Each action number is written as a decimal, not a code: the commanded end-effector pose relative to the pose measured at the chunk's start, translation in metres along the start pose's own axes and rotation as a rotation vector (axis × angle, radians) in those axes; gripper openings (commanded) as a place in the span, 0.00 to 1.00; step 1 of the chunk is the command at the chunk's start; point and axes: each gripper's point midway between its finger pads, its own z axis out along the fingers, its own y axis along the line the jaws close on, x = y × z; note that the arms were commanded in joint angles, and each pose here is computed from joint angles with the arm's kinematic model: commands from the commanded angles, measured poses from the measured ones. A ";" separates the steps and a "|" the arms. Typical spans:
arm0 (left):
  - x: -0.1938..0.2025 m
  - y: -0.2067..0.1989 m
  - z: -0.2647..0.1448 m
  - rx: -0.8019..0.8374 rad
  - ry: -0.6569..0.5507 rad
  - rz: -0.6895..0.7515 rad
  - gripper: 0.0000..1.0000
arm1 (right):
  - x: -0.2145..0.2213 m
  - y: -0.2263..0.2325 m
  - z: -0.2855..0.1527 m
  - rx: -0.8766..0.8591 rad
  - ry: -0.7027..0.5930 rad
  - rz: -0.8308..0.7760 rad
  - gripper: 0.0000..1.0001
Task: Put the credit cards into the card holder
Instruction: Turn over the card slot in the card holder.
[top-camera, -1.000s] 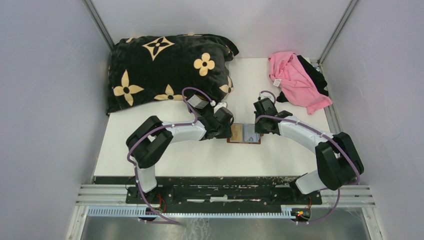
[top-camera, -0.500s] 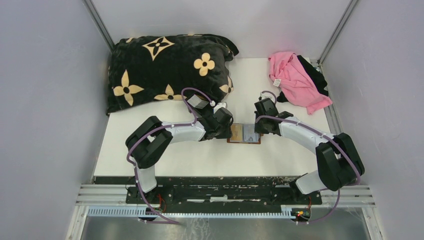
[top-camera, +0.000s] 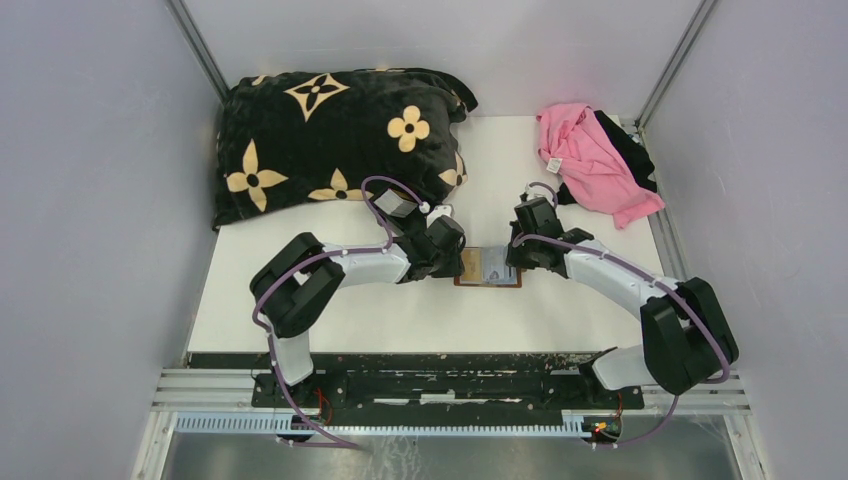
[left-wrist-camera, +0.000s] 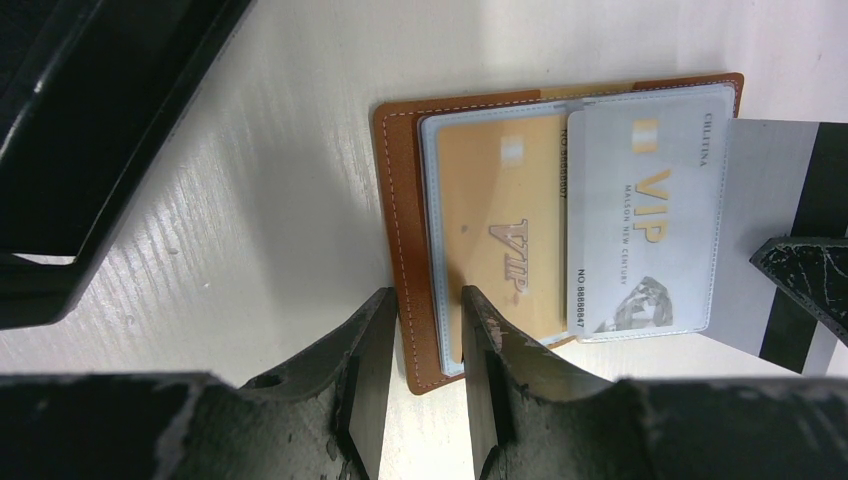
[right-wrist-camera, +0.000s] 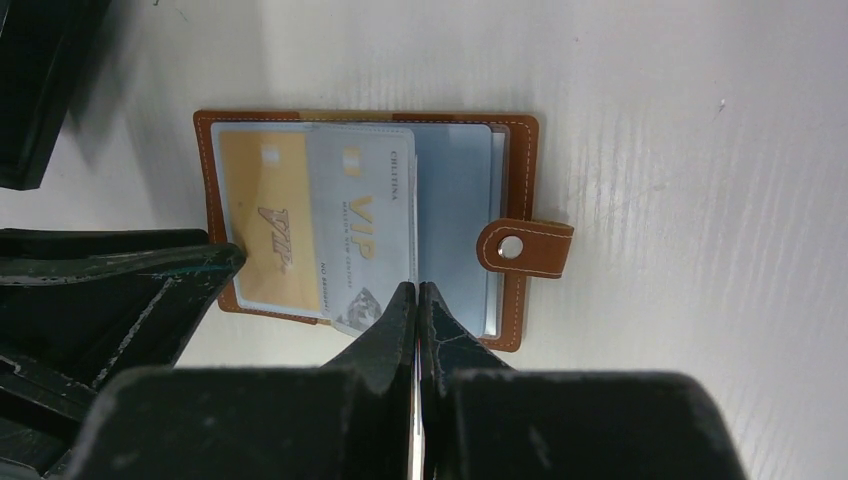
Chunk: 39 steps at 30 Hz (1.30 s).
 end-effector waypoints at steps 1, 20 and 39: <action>0.086 0.085 -0.001 -0.269 0.261 0.077 0.40 | -0.013 0.010 -0.006 -0.066 -0.058 0.053 0.01; 0.090 0.091 -0.009 -0.278 0.257 0.073 0.39 | -0.037 0.038 -0.019 -0.200 -0.101 0.119 0.01; 0.095 0.094 -0.015 -0.272 0.256 0.065 0.39 | -0.038 0.068 -0.009 -0.251 -0.078 0.087 0.01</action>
